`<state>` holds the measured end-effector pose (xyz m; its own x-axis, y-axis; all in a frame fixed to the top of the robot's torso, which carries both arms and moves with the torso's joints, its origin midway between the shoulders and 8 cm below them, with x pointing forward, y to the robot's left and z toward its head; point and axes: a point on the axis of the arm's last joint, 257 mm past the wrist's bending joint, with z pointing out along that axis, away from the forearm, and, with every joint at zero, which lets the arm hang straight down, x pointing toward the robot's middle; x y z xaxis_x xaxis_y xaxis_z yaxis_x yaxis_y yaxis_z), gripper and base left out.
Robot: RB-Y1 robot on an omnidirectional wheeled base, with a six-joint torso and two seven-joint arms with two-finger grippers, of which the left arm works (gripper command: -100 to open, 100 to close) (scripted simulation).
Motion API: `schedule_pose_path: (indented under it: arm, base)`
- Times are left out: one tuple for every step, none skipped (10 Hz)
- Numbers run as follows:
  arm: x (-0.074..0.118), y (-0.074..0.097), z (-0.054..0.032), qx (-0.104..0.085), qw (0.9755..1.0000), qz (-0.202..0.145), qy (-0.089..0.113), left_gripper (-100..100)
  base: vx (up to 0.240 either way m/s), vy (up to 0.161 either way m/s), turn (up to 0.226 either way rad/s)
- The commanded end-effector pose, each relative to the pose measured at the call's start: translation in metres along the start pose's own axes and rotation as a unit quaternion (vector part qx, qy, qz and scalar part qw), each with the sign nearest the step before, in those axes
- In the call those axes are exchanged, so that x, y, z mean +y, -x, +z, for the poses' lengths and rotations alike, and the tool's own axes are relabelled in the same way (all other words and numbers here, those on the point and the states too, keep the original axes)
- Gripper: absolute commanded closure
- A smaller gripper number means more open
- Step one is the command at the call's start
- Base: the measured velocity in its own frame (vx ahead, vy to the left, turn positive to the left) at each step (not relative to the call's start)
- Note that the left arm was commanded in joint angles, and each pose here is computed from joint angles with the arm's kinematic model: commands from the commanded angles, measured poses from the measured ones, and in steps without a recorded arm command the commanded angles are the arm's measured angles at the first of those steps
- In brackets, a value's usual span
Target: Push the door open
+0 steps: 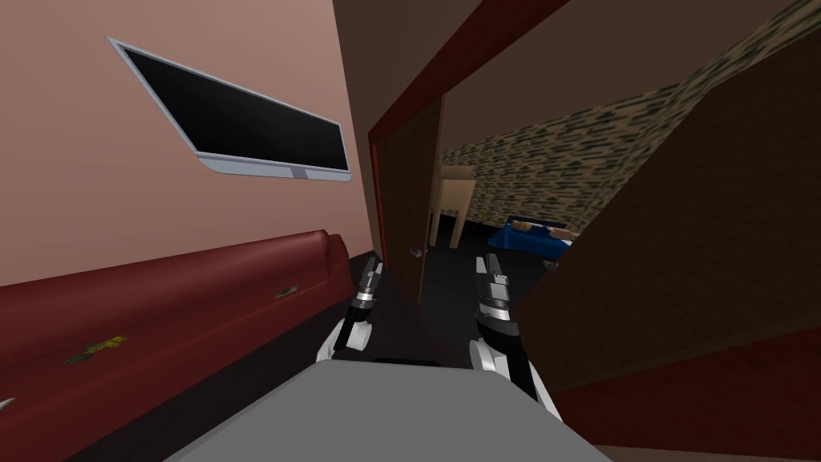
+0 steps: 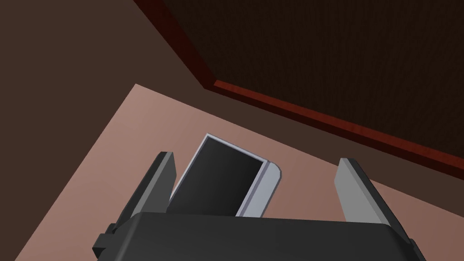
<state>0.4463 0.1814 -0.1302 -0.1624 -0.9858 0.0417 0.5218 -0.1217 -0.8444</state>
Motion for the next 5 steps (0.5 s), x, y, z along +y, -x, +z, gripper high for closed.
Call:
schedule_pose_path:
  arm:
    - [0.016, -0.006, -0.0016, 0.008, 0.9999, -0.003, 0.015, -100]
    - [0.026, -0.010, -0.0034, 0.012, 0.9996, -0.005, 0.024, -100]
    - [0.036, -0.014, -0.0055, 0.017, 0.9993, -0.006, 0.034, -100]
    - [0.046, -0.018, -0.0077, 0.022, 0.9988, -0.008, 0.043, -100]
    - [0.055, -0.022, -0.0099, 0.027, 0.9982, -0.009, 0.052, -100]
  base:
    - [0.099, 0.069, -0.126]
    - [0.099, 0.060, -0.121]
    - [0.083, 0.069, -0.077]
    - [0.075, 0.080, -0.093]
    - [0.084, 0.064, -0.103]
